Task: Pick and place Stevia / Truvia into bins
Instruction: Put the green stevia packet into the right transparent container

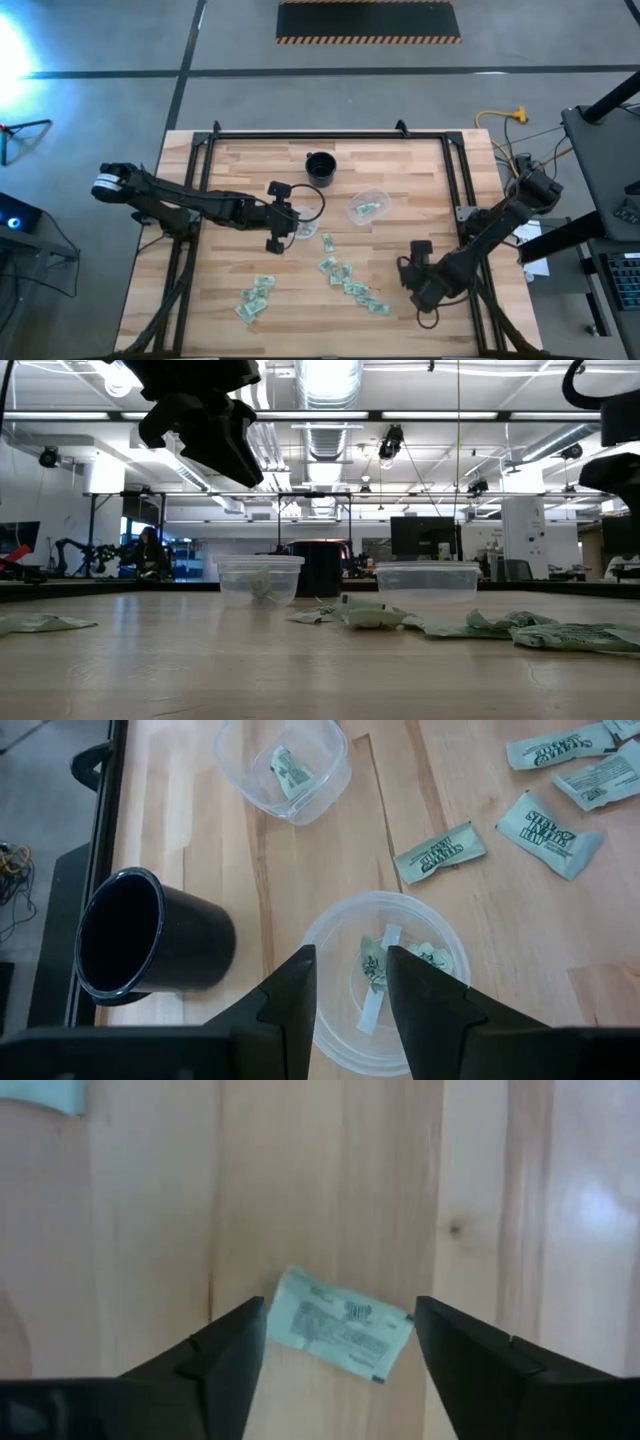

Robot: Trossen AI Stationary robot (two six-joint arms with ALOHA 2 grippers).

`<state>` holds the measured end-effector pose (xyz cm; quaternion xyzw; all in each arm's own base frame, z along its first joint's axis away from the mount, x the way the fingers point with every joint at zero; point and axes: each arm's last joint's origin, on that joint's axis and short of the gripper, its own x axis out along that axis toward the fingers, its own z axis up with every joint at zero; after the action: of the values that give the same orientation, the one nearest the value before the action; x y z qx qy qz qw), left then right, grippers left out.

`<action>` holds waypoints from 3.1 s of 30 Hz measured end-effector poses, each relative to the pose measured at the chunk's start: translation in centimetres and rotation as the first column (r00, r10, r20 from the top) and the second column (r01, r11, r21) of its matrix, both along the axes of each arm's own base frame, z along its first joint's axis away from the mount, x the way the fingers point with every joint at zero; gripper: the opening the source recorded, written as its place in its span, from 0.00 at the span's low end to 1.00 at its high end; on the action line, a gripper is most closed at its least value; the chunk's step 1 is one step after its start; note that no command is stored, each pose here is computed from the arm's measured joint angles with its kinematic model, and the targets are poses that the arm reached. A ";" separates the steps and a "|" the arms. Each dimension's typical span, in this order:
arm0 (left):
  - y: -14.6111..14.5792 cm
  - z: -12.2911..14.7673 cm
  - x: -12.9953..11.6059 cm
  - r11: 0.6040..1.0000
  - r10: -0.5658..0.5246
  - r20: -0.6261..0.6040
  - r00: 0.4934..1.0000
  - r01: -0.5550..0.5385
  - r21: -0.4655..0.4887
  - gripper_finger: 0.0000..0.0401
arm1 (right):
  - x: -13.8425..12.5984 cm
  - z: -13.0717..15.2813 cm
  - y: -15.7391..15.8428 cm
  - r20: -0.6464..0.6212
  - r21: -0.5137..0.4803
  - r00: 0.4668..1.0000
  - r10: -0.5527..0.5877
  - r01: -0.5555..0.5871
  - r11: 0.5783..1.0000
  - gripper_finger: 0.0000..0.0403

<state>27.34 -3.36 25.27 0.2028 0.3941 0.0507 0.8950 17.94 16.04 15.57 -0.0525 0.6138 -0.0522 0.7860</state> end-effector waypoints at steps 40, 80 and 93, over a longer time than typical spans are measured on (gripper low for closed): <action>0.0 -0.1 0.0 1.000 -0.001 -0.004 1.000 0.001 0.002 0.27 | -0.1 -1.9 -1.8 -0.107 0.162 0.989 -0.104 0.121 0.979 0.30; 0.0 0.2 0.1 0.999 -0.016 0.000 1.000 0.016 0.027 0.27 | 0.7 2.7 -4.0 0.283 -0.086 0.957 -0.062 0.090 0.992 0.02; 0.0 0.5 0.3 1.000 -0.009 0.037 0.999 0.007 0.029 0.27 | 5.5 4.2 -11.1 0.429 -0.276 0.890 -0.158 0.295 0.915 0.02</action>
<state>27.66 -3.35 25.79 0.2164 0.3759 0.0566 0.8993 23.44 4.94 19.81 -0.1000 0.4253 -0.2573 0.8619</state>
